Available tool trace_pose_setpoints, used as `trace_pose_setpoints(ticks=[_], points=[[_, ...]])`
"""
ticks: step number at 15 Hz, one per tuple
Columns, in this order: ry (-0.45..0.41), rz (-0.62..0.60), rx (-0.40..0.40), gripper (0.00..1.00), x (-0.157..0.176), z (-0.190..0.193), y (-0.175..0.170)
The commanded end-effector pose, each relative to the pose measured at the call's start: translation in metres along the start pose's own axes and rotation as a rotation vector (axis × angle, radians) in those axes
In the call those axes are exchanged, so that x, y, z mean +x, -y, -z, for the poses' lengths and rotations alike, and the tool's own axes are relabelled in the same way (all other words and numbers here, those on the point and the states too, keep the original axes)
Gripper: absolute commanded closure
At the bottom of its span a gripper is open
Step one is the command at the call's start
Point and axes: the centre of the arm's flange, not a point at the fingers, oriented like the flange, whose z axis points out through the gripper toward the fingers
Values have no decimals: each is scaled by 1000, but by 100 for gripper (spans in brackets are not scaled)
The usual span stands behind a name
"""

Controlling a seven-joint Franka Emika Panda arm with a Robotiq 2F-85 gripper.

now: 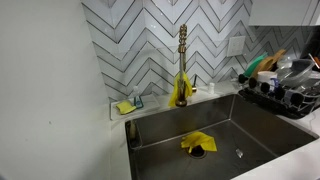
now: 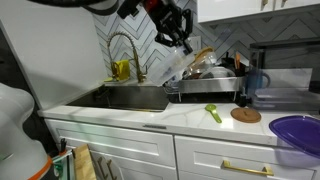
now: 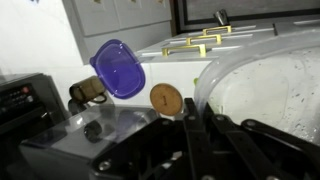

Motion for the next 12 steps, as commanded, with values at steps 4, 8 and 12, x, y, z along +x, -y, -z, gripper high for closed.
trace_pose_setpoints(ticks=[4,8,12], points=[[-31,10,-40,93,6,20,-8],[-29,0,-37,98,11,16,-5],[-126,-119,-55,98,41,35,3]])
